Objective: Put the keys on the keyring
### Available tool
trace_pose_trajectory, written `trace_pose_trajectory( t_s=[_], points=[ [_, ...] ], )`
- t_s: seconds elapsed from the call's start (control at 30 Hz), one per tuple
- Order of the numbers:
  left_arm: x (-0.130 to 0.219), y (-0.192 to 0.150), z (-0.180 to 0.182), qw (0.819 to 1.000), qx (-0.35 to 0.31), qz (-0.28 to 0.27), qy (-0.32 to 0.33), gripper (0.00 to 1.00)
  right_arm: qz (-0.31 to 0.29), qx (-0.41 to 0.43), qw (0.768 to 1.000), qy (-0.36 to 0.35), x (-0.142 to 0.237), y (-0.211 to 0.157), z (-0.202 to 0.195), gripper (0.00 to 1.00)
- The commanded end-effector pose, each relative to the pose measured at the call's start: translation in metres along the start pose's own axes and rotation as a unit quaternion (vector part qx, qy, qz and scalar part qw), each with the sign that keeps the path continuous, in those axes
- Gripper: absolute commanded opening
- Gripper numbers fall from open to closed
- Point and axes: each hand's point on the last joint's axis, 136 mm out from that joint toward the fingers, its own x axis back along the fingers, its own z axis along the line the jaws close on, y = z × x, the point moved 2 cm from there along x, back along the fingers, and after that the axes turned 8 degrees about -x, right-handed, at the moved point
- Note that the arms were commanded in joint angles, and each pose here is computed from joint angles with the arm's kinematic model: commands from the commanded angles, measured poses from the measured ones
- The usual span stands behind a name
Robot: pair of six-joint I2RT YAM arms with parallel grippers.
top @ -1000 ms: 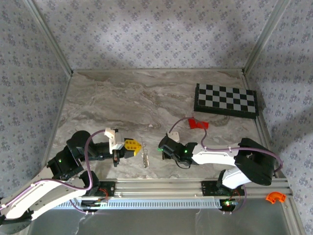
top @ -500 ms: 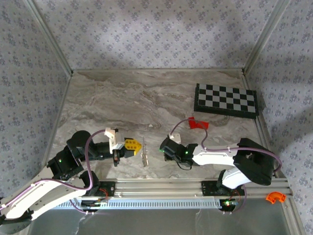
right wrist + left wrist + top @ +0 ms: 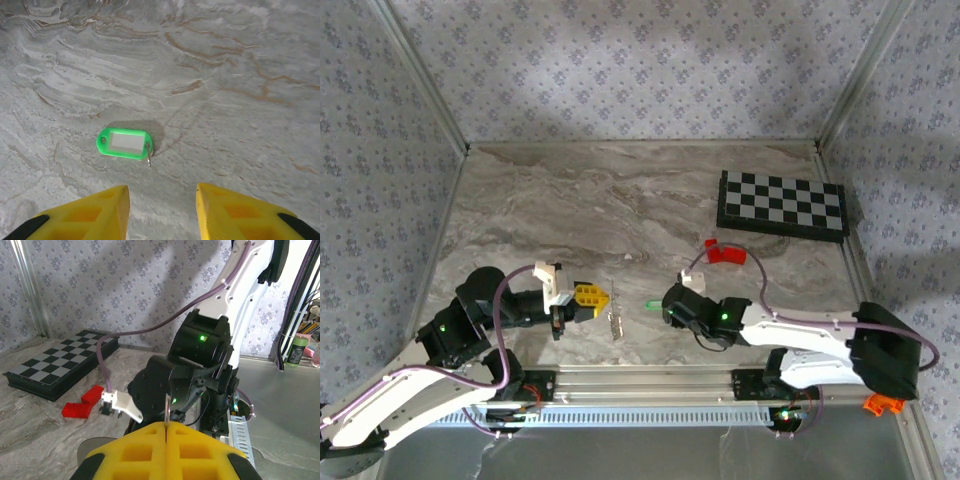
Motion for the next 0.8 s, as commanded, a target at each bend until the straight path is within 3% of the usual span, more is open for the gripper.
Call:
trace_pose_trajectory(
  t_s=[0.0,0.23,0.4,0.57,0.77],
  points=[
    [0.002,0.018,-0.003,0.999,-0.017,-0.035,-0.009,0.0,0.027,-0.017,0.999,-0.026,0.012,0.001,-0.019,0.42],
    [-0.001,0.016,-0.005,0.999,-0.012,-0.038,-0.018,0.0,0.134,0.001,0.991,0.017,0.031,0.022,-0.01,0.43],
    [-0.005,0.011,-0.003,0.999,-0.007,-0.03,-0.017,0.0,0.214,0.03,0.976,-0.004,0.034,0.035,-0.01,0.42],
    [-0.007,0.006,0.001,1.0,-0.004,-0.022,-0.008,0.0,0.281,0.046,0.958,-0.013,0.016,0.036,-0.005,0.39],
    [-0.011,0.0,0.006,1.0,0.001,-0.01,0.004,0.0,0.314,0.081,0.946,-0.021,-0.011,0.04,0.003,0.34]
  ],
)
